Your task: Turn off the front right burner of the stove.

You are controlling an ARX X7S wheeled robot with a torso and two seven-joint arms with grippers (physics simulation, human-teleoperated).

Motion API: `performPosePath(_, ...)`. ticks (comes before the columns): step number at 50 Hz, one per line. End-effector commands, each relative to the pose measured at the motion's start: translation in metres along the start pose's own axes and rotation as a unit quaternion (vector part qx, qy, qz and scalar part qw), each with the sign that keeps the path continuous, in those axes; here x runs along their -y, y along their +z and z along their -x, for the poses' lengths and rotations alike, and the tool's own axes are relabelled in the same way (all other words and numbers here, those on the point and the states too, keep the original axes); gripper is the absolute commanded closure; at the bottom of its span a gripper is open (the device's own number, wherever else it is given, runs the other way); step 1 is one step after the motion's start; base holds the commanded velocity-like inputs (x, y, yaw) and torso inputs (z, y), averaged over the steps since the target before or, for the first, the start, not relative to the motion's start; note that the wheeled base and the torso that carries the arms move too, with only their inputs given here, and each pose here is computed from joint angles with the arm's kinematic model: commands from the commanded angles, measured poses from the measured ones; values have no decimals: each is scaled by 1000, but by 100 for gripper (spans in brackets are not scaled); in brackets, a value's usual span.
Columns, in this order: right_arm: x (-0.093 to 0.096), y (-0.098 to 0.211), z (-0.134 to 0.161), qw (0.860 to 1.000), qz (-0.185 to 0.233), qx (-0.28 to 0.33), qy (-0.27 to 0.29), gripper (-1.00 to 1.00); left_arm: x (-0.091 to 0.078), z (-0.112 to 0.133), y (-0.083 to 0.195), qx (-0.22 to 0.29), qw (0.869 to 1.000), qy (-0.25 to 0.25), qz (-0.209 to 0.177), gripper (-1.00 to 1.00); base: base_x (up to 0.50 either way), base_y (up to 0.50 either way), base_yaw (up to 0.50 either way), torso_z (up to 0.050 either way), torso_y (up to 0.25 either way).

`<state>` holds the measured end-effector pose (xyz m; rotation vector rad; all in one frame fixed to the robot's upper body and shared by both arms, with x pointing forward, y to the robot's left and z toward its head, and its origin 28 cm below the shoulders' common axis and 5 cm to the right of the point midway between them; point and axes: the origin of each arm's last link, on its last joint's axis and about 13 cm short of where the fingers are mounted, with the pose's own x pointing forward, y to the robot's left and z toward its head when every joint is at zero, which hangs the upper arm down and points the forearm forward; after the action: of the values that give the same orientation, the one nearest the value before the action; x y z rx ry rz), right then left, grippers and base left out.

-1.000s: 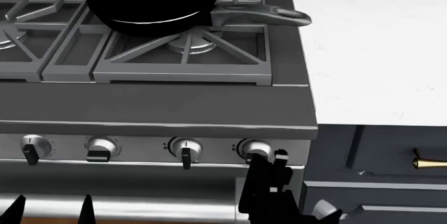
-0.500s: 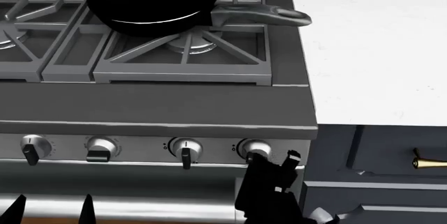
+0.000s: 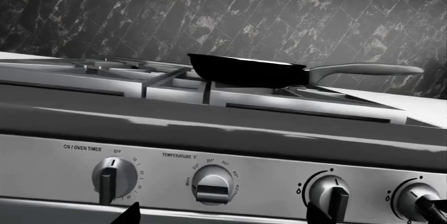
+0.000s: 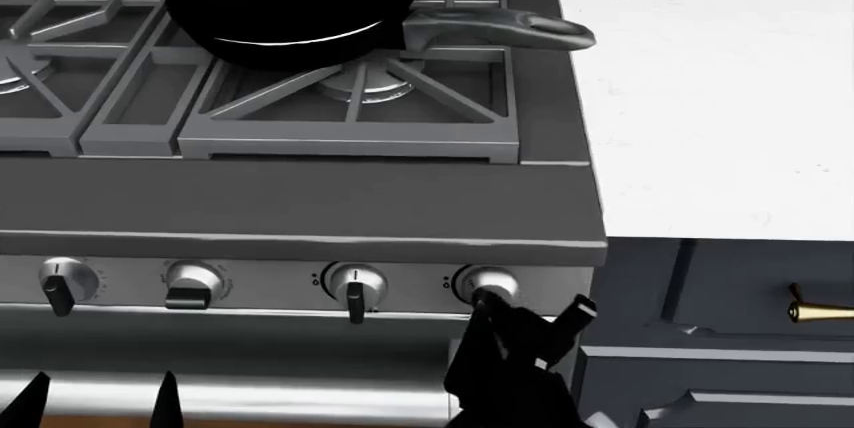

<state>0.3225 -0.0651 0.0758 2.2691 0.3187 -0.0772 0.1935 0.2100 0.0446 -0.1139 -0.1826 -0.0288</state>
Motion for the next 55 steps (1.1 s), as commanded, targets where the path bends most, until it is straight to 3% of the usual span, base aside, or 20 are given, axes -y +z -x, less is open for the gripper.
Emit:
performPosePath(1,-2,-10,-13,999,-37,1,-22,100,0,-1,0,1,1000,-1,-1,-100,26,0,22,0,0)
performPosePath(19,-2,-10,-13,993,-111,-16,-35,100,0,2,-1,-2,1000,-1,-1,-100,27,4,16,-2,0)
performPosePath(24,-3,-10,-14,987,-152,-21,-40,100,0,2,-1,-2,1000,-1,-1,-100,26,5,19,-2,0)
performPosePath(43,-7,-12,-14,974,-220,-33,-46,100,0,0,0,-2,1000,-1,-2,-100,25,6,17,-2,0)
performPosePath(55,-9,-11,-14,957,-282,-41,-58,100,0,1,-1,-4,1000,-1,-2,-100,25,6,20,-2,0)
